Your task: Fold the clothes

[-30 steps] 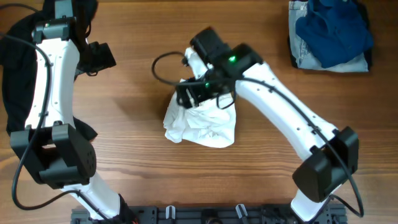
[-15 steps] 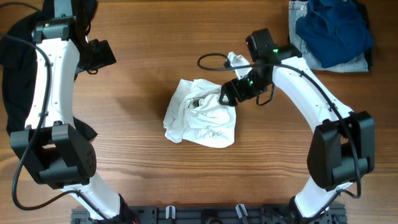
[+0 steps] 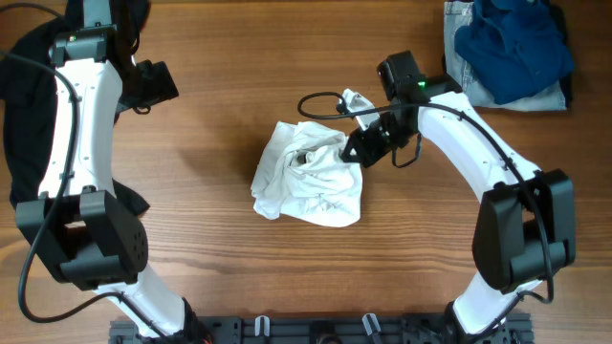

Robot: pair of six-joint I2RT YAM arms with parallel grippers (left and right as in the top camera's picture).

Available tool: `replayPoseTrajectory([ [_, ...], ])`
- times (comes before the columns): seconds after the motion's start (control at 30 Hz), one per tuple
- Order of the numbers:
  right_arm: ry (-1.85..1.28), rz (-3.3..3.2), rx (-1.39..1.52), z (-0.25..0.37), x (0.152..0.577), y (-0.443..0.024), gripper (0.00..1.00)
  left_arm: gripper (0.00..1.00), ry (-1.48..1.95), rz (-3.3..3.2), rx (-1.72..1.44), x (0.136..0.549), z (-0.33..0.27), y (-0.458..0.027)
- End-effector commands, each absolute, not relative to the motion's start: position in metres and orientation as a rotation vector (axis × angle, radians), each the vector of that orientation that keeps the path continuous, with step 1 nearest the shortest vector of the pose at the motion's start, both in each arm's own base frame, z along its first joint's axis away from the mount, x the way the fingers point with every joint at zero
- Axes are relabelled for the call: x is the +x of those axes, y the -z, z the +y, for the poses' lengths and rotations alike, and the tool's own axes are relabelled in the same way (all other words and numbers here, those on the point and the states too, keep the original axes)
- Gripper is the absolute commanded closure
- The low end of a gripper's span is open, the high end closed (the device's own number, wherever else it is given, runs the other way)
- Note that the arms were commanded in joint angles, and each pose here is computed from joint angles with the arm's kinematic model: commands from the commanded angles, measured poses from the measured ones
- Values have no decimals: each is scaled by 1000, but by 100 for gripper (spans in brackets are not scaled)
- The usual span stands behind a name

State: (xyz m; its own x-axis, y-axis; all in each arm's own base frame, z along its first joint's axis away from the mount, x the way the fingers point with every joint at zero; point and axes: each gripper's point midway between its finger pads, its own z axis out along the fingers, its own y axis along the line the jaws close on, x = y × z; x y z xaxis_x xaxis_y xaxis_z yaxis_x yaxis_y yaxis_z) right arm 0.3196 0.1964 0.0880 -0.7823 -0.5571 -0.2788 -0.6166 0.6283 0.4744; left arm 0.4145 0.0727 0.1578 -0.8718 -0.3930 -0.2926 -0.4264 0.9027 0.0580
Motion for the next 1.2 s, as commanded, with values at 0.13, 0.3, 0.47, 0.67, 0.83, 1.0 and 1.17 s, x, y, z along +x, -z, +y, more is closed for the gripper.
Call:
replayPoseTrajectory([
  [0.13,-814,2869,-1076,219,279,-79,89,0,-162,2792,-628,417,73,-155],
  [0.3,-731,2865,-776,208,323,-78,47,0,-163,2797,-628,416,73,-155],
  [0.47,-653,2880,-595,170,349,-75,42,0,-162,2797,-629,416,72,-155],
  [0.67,-669,2764,-772,180,355,-75,36,0,-162,2796,-629,416,72,-155],
  [0.83,-688,2738,-807,183,349,-58,36,0,-162,2797,-629,416,72,-155],
  [1.0,-763,2676,-862,192,348,-61,45,0,-162,2797,-629,416,72,-155],
  [1.17,-864,2607,-889,204,349,-70,73,0,-162,2797,-629,416,72,-155],
])
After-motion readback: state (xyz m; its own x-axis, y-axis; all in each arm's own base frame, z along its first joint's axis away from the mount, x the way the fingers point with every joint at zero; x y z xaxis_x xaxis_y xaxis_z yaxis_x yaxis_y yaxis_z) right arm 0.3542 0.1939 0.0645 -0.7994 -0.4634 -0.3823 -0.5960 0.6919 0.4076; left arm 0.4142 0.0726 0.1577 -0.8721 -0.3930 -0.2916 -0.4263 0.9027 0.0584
